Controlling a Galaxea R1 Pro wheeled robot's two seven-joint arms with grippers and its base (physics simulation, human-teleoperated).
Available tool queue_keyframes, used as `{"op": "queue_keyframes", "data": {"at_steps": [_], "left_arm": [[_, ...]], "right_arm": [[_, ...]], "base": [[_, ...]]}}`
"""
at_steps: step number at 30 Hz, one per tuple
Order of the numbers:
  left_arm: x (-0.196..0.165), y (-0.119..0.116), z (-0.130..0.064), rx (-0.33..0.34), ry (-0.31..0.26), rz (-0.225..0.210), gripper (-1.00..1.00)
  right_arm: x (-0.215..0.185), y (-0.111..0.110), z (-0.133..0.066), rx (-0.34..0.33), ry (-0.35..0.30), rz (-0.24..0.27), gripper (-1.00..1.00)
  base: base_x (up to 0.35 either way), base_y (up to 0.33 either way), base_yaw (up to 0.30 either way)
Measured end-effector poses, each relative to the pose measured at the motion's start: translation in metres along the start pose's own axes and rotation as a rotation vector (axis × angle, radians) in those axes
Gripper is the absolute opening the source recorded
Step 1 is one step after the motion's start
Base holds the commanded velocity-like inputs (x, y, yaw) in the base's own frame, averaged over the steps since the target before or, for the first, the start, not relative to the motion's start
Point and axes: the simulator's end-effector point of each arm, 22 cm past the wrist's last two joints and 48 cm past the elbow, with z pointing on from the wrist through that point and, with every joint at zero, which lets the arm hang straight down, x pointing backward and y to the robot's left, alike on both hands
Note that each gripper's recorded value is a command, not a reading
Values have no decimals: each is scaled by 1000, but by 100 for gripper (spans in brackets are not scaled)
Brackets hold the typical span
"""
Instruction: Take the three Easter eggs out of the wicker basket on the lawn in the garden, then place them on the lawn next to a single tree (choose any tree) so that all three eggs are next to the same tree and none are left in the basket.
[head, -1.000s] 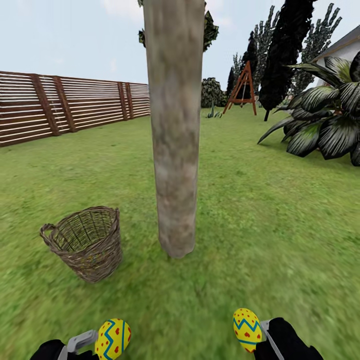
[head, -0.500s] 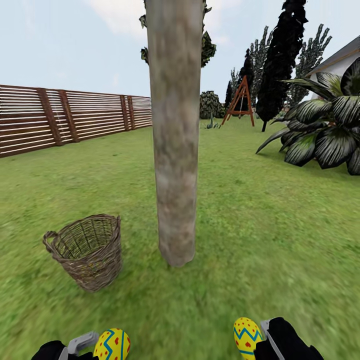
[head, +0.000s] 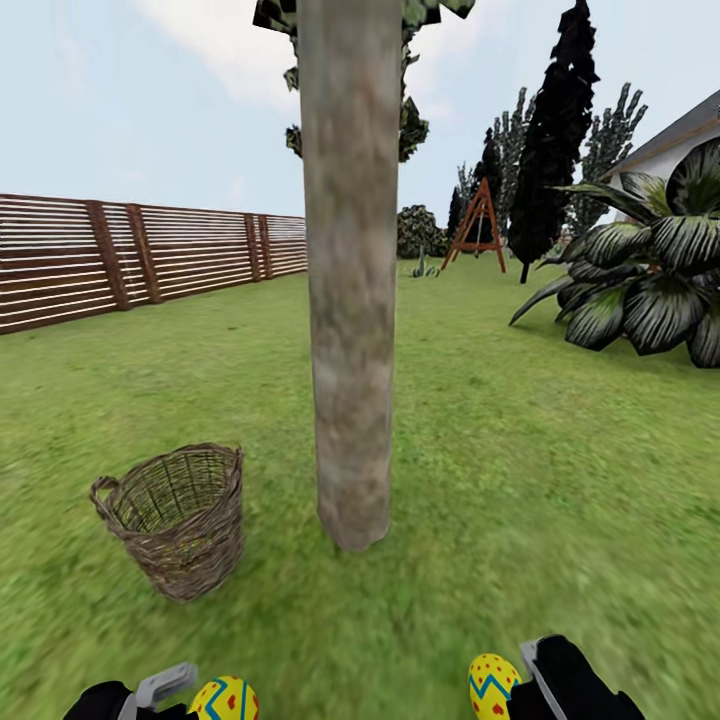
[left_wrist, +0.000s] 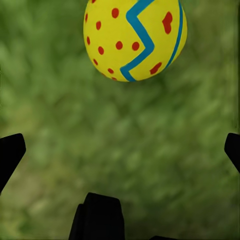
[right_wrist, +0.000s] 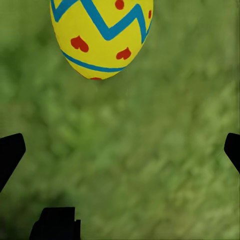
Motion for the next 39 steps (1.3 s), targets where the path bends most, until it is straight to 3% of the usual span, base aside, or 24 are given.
{"op": "queue_keyframes", "data": {"at_steps": [39], "left_arm": [[-30, -16, -70, 1, 19, -2, 100]], "right_arm": [[-25, -11, -70, -7, 26, -1, 100]], "base": [[0, 0, 0]]}}
